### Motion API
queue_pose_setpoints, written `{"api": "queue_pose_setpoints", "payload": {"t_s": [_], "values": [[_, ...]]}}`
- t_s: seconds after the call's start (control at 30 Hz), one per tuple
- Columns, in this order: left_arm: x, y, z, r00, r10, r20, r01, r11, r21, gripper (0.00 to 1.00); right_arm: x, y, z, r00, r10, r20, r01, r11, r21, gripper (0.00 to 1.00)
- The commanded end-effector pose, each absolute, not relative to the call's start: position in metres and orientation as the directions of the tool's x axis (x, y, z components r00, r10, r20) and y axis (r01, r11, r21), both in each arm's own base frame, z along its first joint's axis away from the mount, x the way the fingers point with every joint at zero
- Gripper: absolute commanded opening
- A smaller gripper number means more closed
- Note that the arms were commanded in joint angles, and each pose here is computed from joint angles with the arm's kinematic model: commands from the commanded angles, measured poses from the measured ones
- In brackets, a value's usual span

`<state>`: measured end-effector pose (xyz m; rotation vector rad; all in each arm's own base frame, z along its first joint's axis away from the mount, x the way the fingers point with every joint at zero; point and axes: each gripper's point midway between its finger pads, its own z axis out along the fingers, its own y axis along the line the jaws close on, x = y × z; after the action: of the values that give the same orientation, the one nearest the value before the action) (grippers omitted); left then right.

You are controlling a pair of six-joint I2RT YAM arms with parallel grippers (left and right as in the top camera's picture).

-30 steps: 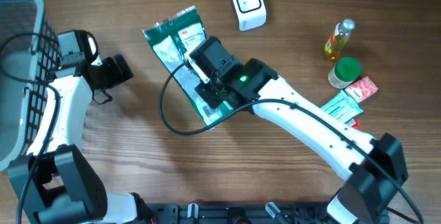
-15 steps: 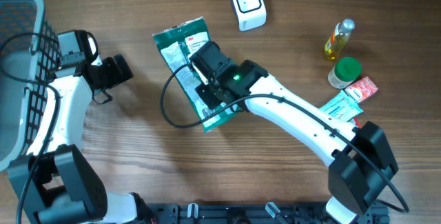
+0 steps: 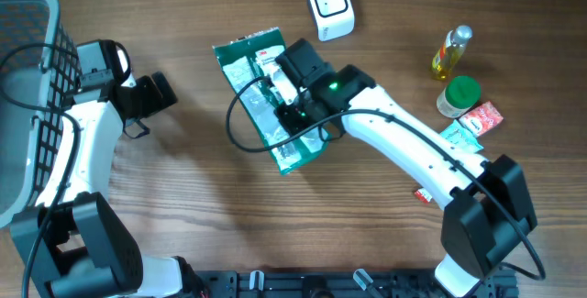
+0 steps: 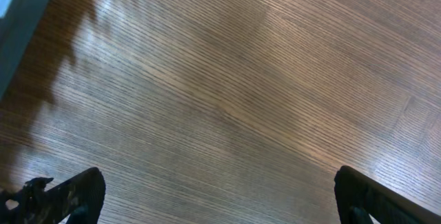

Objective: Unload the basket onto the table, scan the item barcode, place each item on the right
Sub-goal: 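Raise the glove pack up to the white scanner with the right gripper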

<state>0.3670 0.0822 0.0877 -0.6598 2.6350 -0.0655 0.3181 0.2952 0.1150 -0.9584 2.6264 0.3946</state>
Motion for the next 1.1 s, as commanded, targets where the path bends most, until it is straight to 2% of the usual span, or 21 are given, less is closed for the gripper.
{"api": "queue_pose_setpoints", "payload": {"t_s": [0.0,0.07,0.13,0.17,0.23,0.27,0.43,0.47,0.57,0.6,0.63,0.67,0.7,0.73,0.77,0.8,0.83,0.9,0.97,1.0,1.07], "values": [[0.38,0.082,0.093,-0.773,-0.466,-0.43,-0.43,0.884,-0.184,1.0,0.316,0.294,0.113,-0.724,-0.58,-0.374,-0.678,0.7,0.225,0.04],[0.383,0.065,0.095,-0.745,-0.552,-0.375,-0.46,0.832,-0.31,1.0,0.317,0.296,0.117,-0.731,-0.562,-0.386,-0.673,0.686,0.276,0.04],[0.385,0.033,0.101,-0.734,-0.63,-0.254,-0.464,0.738,-0.49,1.0,0.315,0.301,0.125,-0.747,-0.534,-0.397,-0.663,0.648,0.376,0.04],[0.385,0.014,0.108,-0.764,-0.612,-0.206,-0.411,0.707,-0.575,1.0,0.314,0.302,0.127,-0.753,-0.524,-0.397,-0.657,0.635,0.407,0.04],[0.38,-0.041,0.142,-0.857,-0.503,-0.115,-0.226,0.566,-0.793,1.0,0.317,0.3,0.129,-0.8,-0.471,-0.371,-0.599,0.66,0.453,0.04],[0.376,-0.061,0.153,-0.891,-0.438,-0.122,-0.145,0.527,-0.838,1.0,0.318,0.3,0.13,-0.81,-0.458,-0.366,-0.586,0.668,0.46,0.04],[0.367,-0.108,0.155,-0.939,-0.317,-0.136,-0.06,0.539,-0.84,0.95,0.321,0.306,0.134,-0.843,-0.402,-0.358,-0.536,0.679,0.501,0.04],[0.367,-0.12,0.157,-0.945,-0.285,-0.16,-0.022,0.542,-0.84,0.92,0.319,0.312,0.139,-0.836,-0.404,-0.371,-0.548,0.648,0.53,0.04],[0.37,-0.133,0.147,-0.943,-0.257,-0.213,0.008,0.62,-0.785,0.74,0.307,0.328,0.155,-0.827,-0.412,-0.384,-0.56,0.541,0.627,0.04],[0.371,-0.133,0.143,-0.941,-0.258,-0.221,0.004,0.643,-0.765,0.65,0.304,0.332,0.16,-0.823,-0.414,-0.389,-0.563,0.507,0.652,0.04],[0.372,-0.133,0.14,-0.939,-0.257,-0.23,0.0,0.666,-0.746,0.47,0.301,0.335,0.163,-0.815,-0.421,-0.399,-0.573,0.476,0.667,0.04],[0.371,-0.136,0.139,-0.94,-0.249,-0.232,0.006,0.67,-0.742,0.38,0.297,0.339,0.169,-0.804,-0.43,-0.412,-0.584,0.435,0.685,0.05],[0.371,-0.138,0.139,-0.941,-0.245,-0.235,0.011,0.67,-0.742,0.2,0.298,0.339,0.169,-0.805,-0.428,-0.412,-0.582,0.434,0.687,0.09],[0.372,-0.137,0.14,-0.94,-0.246,-0.237,0.012,0.669,-0.743,0.04,0.299,0.339,0.168,-0.804,-0.427,-0.414,-0.584,0.439,0.682,0.32],[0.373,-0.136,0.14,-0.939,-0.249,-0.239,0.011,0.669,-0.743,0.04,0.301,0.338,0.168,-0.803,-0.425,-0.419,-0.588,0.445,0.675,0.54],[0.373,-0.134,0.14,-0.937,-0.254,-0.239,0.009,0.669,-0.743,0.04,0.303,0.338,0.168,-0.799,-0.423,-0.427,-0.594,0.446,0.669,0.64],[0.374,-0.134,0.14,-0.937,-0.259,-0.235,0.003,0.667,-0.745,0.04,0.31,0.336,0.17,-0.798,-0.408,-0.444,-0.599,0.449,0.663,0.7],[0.371,-0.138,0.145,-0.942,-0.25,-0.222,0.014,0.635,-0.772,0.04,0.323,0.324,0.176,-0.812,-0.368,-0.453,-0.581,0.439,0.685,0.7],[0.367,-0.138,0.172,-0.951,-0.237,-0.199,0.062,0.483,-0.873,0.04,0.335,0.302,0.191,-0.842,-0.311,-0.44,-0.534,0.371,0.76,0.71],[0.366,-0.136,0.192,-0.949,-0.218,-0.226,0.13,0.383,-0.915,0.04,0.336,0.294,0.202,-0.834,-0.299,-0.463,-0.543,0.298,0.785,0.72],[0.364,-0.133,0.224,-0.937,-0.185,-0.298,0.251,0.24,-0.938,0.04,0.335,0.285,0.212,-0.837,-0.284,-0.469,-0.535,0.235,0.812,0.72]]}}
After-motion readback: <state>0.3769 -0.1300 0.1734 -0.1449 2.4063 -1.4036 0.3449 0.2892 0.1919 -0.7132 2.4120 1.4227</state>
